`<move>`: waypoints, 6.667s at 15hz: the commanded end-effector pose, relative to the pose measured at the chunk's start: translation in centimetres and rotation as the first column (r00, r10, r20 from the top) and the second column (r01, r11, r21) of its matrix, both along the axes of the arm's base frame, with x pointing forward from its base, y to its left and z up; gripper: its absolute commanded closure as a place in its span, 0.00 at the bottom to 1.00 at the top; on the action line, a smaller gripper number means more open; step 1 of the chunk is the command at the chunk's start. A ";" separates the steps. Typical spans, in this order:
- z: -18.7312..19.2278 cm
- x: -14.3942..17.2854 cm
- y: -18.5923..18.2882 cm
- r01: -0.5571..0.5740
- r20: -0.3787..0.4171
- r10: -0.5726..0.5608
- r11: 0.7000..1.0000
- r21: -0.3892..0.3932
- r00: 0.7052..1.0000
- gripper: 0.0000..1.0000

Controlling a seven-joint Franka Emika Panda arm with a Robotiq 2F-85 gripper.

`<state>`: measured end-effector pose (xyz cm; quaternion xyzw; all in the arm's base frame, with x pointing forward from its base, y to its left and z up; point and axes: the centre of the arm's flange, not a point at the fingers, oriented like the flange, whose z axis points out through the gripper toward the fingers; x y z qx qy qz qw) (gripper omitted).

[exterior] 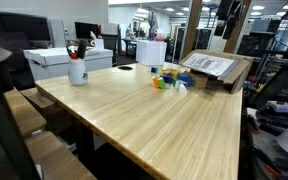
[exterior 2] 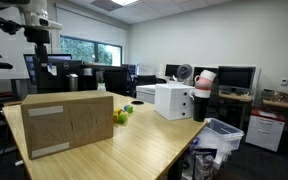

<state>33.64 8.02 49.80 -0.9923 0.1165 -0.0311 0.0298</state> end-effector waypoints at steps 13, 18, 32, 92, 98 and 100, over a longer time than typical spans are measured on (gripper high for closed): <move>-4.3 0.5 -4.5 -0.016 -0.062 0.003 0.977 -0.212 0.998 0.00; -4.0 -0.3 -6.7 -0.010 -0.071 -0.013 0.951 -0.309 0.997 0.00; -5.8 -2.6 -6.8 0.002 -0.150 -0.072 0.906 -0.424 0.986 0.00; 0.2 7.5 -33.1 -0.129 -0.248 0.096 0.984 -0.120 0.964 0.00; -2.0 6.2 -33.2 -0.069 -0.199 0.044 0.990 -0.119 0.979 0.00; -2.6 6.0 -33.2 -0.057 -0.202 0.031 0.991 -0.123 0.979 0.00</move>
